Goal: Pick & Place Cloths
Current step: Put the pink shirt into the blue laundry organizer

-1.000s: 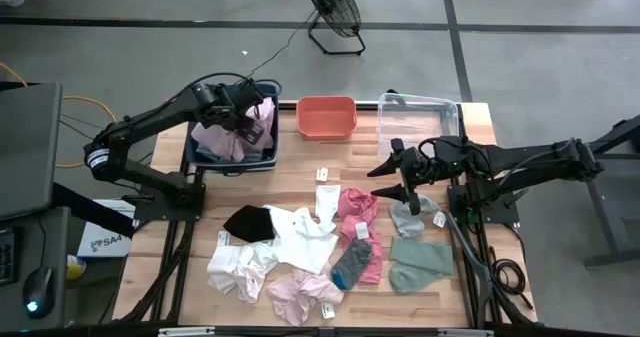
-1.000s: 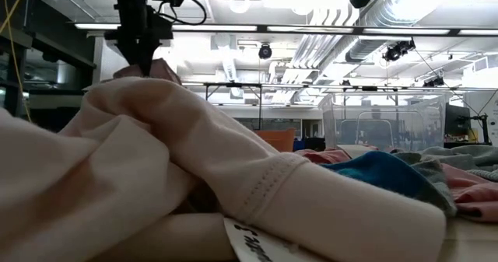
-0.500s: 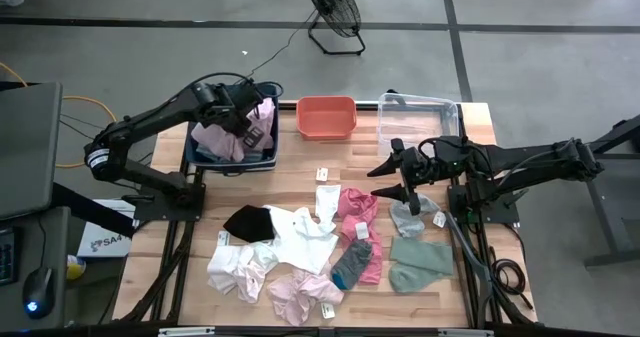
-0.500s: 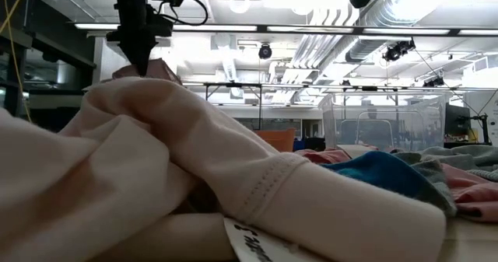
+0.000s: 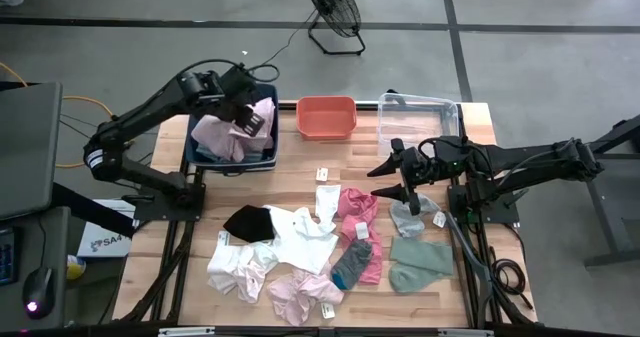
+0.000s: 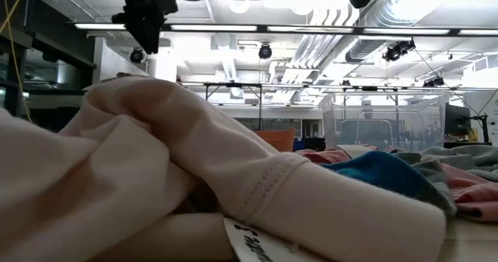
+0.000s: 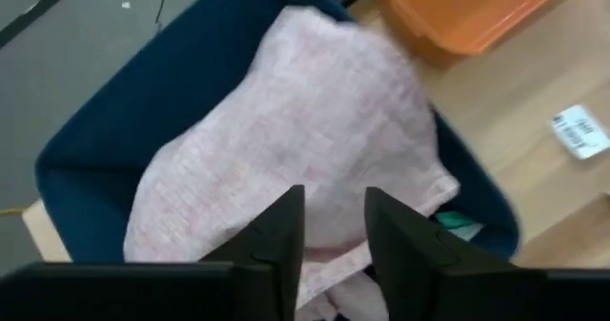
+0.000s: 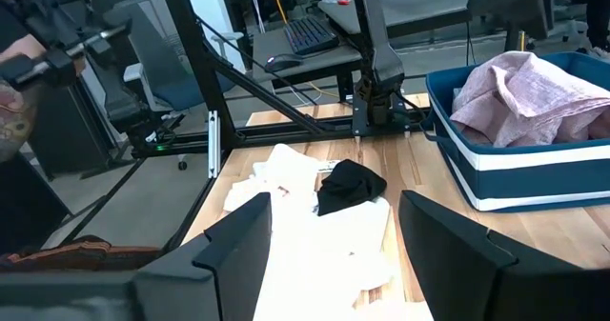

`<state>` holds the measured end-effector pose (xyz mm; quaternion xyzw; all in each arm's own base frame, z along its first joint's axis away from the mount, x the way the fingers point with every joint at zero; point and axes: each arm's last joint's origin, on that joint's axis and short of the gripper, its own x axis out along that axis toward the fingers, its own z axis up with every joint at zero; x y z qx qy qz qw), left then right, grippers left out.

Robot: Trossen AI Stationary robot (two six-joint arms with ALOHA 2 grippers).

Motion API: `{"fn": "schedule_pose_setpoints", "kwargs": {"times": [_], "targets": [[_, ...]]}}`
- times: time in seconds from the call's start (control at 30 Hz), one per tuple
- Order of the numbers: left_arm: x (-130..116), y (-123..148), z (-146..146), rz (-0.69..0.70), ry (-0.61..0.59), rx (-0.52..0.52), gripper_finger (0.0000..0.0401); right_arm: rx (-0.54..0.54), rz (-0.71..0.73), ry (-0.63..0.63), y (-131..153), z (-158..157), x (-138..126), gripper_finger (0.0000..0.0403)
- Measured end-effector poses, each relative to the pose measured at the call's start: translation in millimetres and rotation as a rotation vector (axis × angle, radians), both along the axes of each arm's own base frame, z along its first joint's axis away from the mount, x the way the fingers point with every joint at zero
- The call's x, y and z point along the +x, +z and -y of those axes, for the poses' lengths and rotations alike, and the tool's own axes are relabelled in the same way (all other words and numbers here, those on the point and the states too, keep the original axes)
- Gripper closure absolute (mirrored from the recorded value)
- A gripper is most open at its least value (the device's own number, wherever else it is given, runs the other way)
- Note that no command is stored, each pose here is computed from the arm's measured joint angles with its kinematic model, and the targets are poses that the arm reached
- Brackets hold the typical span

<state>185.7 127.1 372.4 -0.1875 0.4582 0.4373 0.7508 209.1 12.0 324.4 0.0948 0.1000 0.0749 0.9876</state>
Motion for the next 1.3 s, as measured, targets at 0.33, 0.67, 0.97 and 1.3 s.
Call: {"fn": "schedule_pose_setpoints", "kwargs": {"times": [0.33,0.67,0.97,1.3], "targets": [[8,-65,-5,-0.078,-0.005,-0.059,0.0395,0.004,-0.001,-0.001,0,0,0,0.0181],[11,-127,-9,-0.064,0.036,0.003,0.04,0.008,-0.002,-0.001,0,0,0,0.0181],[1,-154,-4,-0.12,0.086,-0.023,0.0401,0.008,-0.001,-0.001,0,0,0,0.0181],[10,-120,-8,-0.074,0.035,-0.024,0.0399,0.008,-0.002,-0.001,0,0,0,0.0181]]}}
